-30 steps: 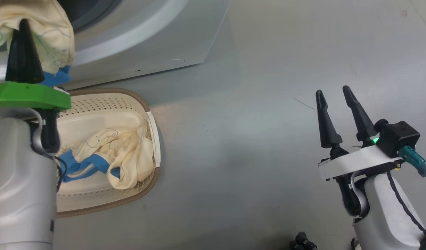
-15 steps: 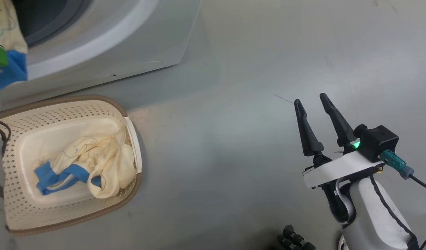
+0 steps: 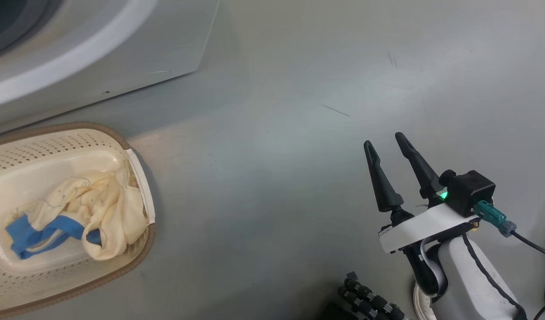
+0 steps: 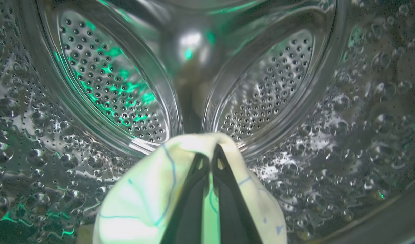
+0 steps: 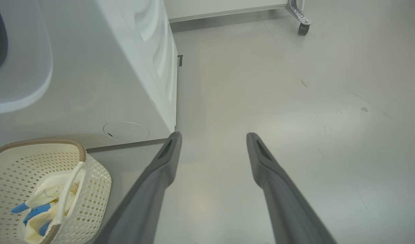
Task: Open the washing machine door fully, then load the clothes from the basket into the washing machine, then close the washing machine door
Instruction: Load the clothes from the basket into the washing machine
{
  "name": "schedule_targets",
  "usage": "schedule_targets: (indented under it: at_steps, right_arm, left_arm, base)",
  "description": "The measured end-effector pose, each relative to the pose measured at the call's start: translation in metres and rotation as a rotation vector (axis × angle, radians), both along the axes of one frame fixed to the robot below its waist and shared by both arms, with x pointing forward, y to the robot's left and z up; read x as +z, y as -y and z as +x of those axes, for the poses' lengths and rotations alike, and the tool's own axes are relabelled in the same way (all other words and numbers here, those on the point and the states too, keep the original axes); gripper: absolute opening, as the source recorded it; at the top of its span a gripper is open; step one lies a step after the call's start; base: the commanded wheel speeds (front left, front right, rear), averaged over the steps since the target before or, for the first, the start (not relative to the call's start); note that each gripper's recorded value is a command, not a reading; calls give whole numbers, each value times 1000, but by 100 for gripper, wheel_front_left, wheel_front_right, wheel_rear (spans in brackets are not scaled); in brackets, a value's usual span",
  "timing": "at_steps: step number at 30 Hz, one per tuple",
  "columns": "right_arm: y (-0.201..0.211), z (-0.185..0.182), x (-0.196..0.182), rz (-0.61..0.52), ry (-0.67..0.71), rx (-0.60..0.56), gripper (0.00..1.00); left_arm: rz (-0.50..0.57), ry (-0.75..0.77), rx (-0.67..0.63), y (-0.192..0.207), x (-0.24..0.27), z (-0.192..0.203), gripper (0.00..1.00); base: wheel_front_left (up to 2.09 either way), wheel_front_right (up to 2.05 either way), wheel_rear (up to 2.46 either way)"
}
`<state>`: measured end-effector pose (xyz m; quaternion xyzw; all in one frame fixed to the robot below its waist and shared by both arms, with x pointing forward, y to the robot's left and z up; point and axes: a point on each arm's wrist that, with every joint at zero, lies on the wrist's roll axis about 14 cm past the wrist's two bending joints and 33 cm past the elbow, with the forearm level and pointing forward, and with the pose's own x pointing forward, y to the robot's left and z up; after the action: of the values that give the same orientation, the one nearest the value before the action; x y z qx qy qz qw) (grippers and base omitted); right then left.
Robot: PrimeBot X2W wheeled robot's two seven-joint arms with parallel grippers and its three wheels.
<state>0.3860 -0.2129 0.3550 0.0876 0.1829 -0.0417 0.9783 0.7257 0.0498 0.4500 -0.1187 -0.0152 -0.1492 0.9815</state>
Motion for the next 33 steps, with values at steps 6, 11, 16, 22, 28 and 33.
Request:
schedule_targets:
  at_steps: [6, 11, 16, 22, 28, 33]
  right_arm:
    - [2, -2, -10, -4, -30, -6, 100]
    - [7, -2, -19, -11, -53, -20, 100]
    - [4, 2, -21, -4, -52, -13, 100]
    - [2, 4, -20, 4, -48, -9, 100]
    - [1, 4, -14, 7, -32, -7, 100]
    - [2, 4, -6, 7, -10, -11, 100]
  left_arm:
    - [-92, 131, 124, -24, 38, 29, 0]
    - [-37, 53, 100, -16, -3, 29, 0]
    - [16, -41, 84, -14, -43, 20, 0]
    - [85, -82, 63, -12, -57, 14, 46]
    - [147, -167, 66, -15, -73, 5, 100]
    - [180, -221, 60, -14, -75, -2, 100]
  base:
    - [0, 0, 0]
    - [0, 0, 0]
    - [0, 0, 0]
    - [0, 0, 0]
    - [0, 0, 0]
    - [0, 0, 0]
